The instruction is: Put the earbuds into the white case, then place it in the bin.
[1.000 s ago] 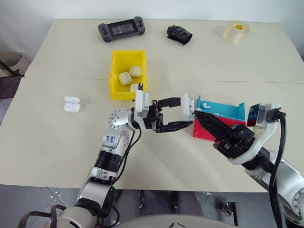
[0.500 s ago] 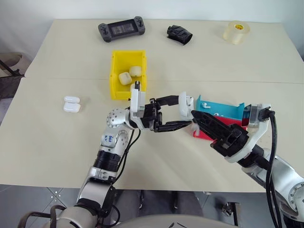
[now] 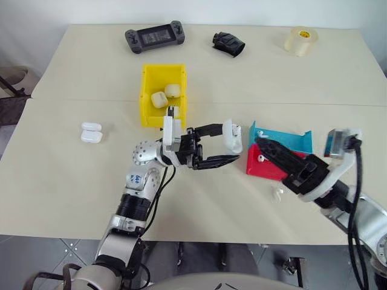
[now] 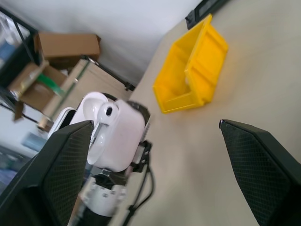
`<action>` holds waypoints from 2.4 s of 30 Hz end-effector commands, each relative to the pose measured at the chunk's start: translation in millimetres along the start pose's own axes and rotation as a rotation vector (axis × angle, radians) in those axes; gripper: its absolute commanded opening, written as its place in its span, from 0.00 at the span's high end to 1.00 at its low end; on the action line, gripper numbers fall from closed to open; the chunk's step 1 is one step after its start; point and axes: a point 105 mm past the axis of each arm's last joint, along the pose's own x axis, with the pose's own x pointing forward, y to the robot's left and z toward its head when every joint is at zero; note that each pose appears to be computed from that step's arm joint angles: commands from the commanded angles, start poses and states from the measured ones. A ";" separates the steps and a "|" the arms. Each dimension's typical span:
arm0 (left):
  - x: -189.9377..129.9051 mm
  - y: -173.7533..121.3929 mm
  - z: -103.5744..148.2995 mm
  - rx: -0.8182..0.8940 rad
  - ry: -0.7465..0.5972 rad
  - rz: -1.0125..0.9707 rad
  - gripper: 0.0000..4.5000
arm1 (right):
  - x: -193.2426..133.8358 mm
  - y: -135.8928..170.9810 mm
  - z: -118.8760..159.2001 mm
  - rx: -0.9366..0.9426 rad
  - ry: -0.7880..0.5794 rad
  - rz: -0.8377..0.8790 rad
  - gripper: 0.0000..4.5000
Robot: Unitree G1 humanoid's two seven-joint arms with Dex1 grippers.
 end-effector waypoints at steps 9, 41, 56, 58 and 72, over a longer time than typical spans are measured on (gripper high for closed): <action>-16.4 -27.6 15.8 -0.041 0.001 -0.090 0.38 | -89.9 -53.9 14.8 -0.644 0.277 -0.155 0.01; -9.2 -46.3 16.3 -0.070 0.000 -0.062 0.38 | 71.2 -117.9 74.0 -0.973 0.841 -0.100 0.01; -10.2 -45.1 19.2 -0.042 0.006 -0.026 0.38 | 99.7 -139.3 62.2 -1.043 1.032 -0.021 0.01; -11.0 -45.0 19.7 -0.039 0.009 -0.022 0.38 | 99.0 -134.1 66.1 -1.027 1.021 0.007 0.01; -11.4 -44.1 19.9 -0.028 0.011 -0.019 0.38 | 69.0 -140.2 89.2 -1.008 1.057 -0.045 0.01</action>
